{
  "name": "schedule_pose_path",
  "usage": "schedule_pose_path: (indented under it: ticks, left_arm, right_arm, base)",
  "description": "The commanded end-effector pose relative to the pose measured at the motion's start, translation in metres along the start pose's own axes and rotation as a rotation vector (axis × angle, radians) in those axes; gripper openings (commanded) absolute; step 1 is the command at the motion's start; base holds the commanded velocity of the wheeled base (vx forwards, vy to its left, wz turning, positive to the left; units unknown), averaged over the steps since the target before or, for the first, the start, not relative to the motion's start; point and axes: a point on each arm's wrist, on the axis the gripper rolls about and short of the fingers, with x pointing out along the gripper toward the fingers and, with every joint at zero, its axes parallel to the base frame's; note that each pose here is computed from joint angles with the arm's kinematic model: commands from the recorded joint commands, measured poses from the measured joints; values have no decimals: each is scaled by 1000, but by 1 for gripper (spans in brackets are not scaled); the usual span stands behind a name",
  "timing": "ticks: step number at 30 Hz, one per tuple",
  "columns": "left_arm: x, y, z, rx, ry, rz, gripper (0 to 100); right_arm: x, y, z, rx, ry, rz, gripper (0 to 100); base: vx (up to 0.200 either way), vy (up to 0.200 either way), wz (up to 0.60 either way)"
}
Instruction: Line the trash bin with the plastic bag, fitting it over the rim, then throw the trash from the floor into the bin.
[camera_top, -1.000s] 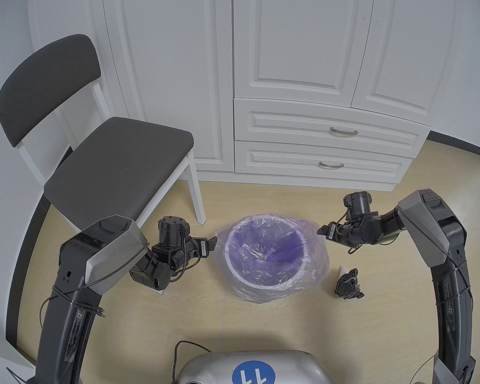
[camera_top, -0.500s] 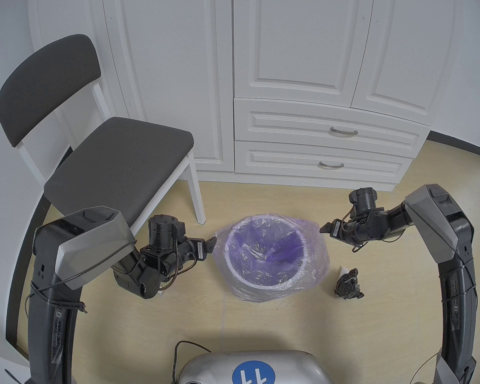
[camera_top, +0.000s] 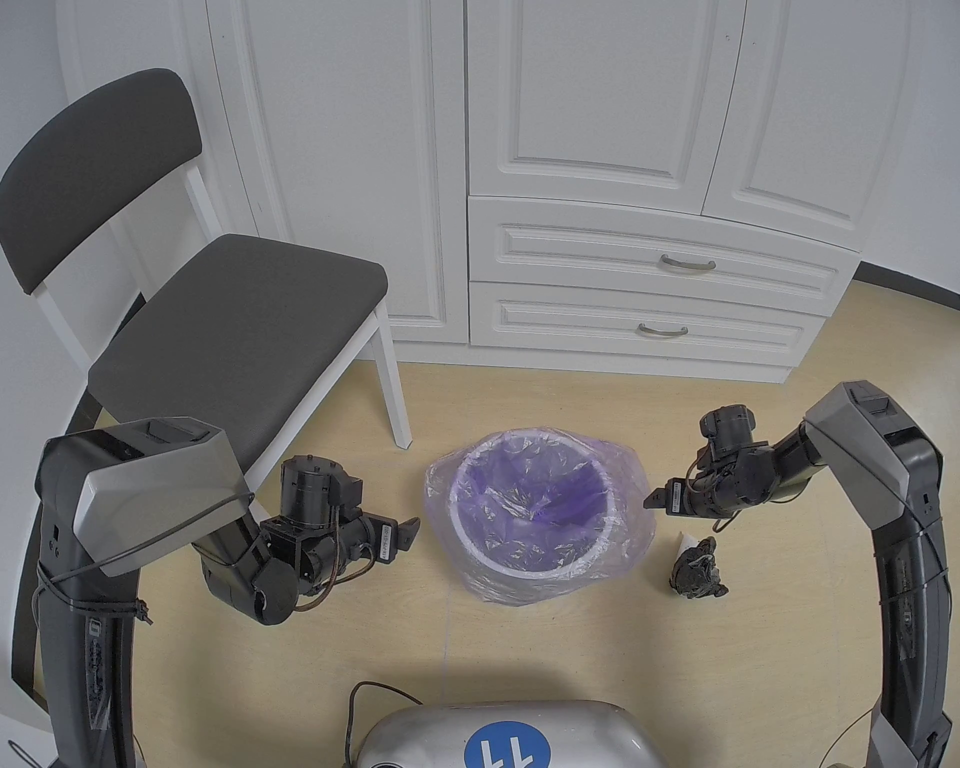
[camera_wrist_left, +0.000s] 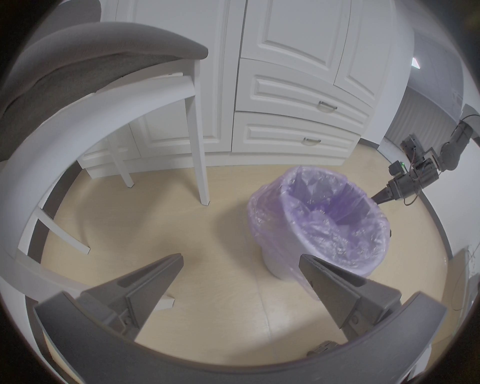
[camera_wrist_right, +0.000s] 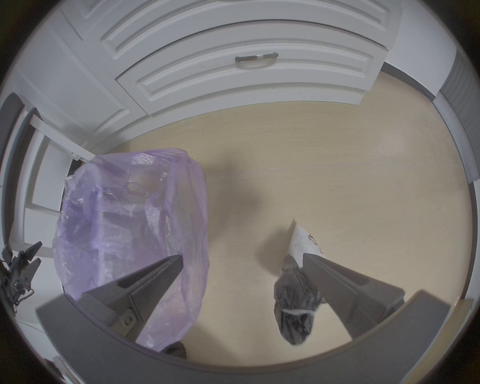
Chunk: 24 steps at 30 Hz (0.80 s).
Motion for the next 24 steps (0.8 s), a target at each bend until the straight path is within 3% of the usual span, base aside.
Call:
schedule_pose_path:
  ticks: [1, 10, 18, 24]
  left_arm:
    - [19, 13, -9, 6, 30, 29, 100]
    - [74, 19, 11, -11, 94, 34, 100]
    - [102, 15, 15, -4, 90, 23, 100]
    - [129, 14, 8, 2, 149, 4, 100]
  right_arm:
    - [52, -6, -18, 3, 26, -10, 100]
    - [86, -3, -16, 43, -42, -45, 100]
    - [86, 8, -19, 47, -41, -33, 100]
    - [86, 10, -19, 58, -45, -31, 100]
  base:
    - [0, 0, 0]
    - [0, 0, 0]
    - [0, 0, 0]
    - [0, 0, 0]
